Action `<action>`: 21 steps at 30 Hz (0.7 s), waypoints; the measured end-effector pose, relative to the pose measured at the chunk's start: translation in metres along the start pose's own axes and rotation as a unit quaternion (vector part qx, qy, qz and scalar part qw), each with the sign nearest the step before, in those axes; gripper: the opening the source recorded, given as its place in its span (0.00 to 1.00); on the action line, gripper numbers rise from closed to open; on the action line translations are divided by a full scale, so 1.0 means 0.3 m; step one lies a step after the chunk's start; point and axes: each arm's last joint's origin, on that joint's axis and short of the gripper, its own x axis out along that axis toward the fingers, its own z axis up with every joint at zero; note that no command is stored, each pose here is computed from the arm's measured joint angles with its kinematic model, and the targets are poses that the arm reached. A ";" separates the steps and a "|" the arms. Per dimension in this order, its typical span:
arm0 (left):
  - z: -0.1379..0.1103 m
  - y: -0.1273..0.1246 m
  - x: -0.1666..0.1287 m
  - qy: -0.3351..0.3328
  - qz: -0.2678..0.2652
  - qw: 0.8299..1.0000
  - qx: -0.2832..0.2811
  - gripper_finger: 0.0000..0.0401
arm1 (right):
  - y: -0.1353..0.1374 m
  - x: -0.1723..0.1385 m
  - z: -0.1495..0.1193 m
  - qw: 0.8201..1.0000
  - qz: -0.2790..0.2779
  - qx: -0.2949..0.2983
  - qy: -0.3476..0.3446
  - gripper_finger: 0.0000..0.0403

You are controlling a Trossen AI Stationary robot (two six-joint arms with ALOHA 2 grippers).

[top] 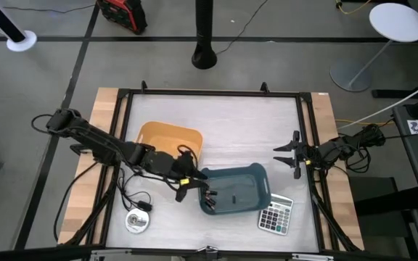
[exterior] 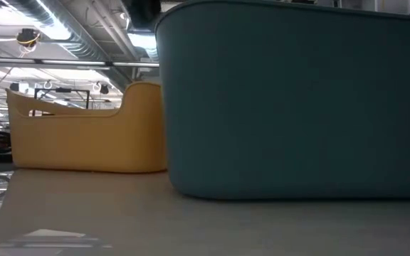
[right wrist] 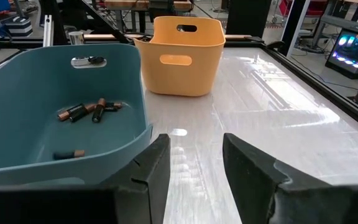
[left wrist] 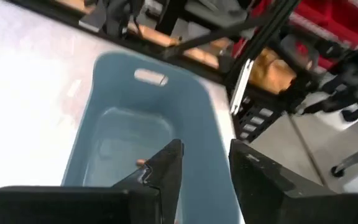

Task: Sort batteries
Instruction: Return to Home Position

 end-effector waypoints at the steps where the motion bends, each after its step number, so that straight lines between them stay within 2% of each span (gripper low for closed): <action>1: 0.013 -0.003 -0.019 -0.006 -0.003 1.000 -0.003 0.31 | 0.000 0.000 0.000 1.000 0.000 0.000 0.000 0.36; 6: 0.090 -0.013 -0.194 -0.023 -0.021 0.999 0.032 0.28 | 0.000 0.000 0.000 1.000 0.000 0.000 0.000 0.36; 9: 0.118 -0.007 -0.327 -0.030 -0.018 0.995 0.095 0.27 | 0.000 0.000 0.000 1.000 0.000 0.000 0.000 0.36; 11: 0.121 0.004 -0.408 -0.029 0.004 0.989 0.145 0.27 | 0.000 0.000 0.000 1.000 0.000 0.000 0.000 0.36; 16: 0.045 0.075 -0.520 -0.051 0.087 0.976 0.191 0.26 | 0.000 0.000 0.000 1.000 0.000 0.000 0.000 0.36; 21: -0.081 0.174 -0.562 -0.069 0.149 0.970 0.181 0.26 | 0.000 0.000 0.000 1.000 0.000 0.000 0.000 0.36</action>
